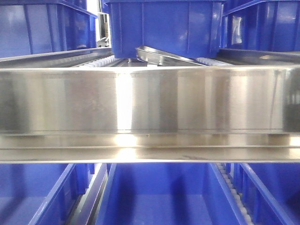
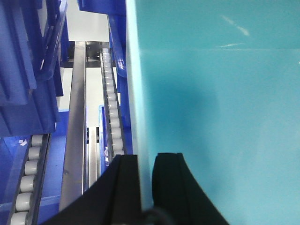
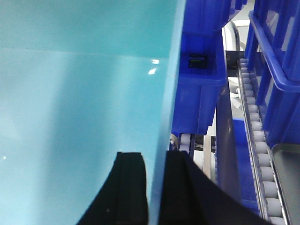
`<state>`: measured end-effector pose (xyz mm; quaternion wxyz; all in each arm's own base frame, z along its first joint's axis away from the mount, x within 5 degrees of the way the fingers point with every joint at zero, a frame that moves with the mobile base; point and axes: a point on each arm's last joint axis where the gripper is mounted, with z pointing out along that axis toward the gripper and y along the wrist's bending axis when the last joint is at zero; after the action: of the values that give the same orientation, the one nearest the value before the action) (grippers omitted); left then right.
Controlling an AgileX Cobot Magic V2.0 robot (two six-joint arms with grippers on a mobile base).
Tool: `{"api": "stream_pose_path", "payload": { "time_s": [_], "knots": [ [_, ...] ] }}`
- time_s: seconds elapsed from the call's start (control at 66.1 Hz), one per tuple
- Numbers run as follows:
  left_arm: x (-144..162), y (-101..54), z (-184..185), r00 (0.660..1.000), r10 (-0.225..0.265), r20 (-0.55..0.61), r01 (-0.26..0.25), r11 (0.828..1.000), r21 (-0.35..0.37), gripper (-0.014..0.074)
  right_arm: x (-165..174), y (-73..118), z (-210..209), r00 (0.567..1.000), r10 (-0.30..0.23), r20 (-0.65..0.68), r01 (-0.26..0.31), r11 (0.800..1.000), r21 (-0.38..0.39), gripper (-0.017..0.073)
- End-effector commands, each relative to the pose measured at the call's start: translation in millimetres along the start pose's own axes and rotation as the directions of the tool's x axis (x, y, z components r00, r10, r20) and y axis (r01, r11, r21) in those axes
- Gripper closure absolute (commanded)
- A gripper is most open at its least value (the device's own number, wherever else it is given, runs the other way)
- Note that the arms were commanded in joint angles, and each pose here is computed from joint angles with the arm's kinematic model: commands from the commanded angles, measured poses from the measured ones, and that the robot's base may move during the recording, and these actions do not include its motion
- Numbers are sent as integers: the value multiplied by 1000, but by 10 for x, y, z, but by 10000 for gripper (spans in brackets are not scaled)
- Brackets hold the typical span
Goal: Move two blue bins to right shelf middle
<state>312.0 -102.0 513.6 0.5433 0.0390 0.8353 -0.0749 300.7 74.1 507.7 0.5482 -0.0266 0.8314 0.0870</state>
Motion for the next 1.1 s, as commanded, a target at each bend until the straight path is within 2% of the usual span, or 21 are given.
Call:
{"api": "stream_pose_path", "payload": {
  "time_s": [0.0, 1.088],
  "knots": [
    [-100, -28, -105, 997, 9, 82, -11, 1000, 27, 704, -75, 29, -65, 998, -6, 62, 8, 1000, -26, 724],
    [-135, -58, -17, 991, 10, 134, -16, 999, 43, 704, -77, 31, -46, 998, -6, 66, 8, 1000, -27, 724]
  ]
}}
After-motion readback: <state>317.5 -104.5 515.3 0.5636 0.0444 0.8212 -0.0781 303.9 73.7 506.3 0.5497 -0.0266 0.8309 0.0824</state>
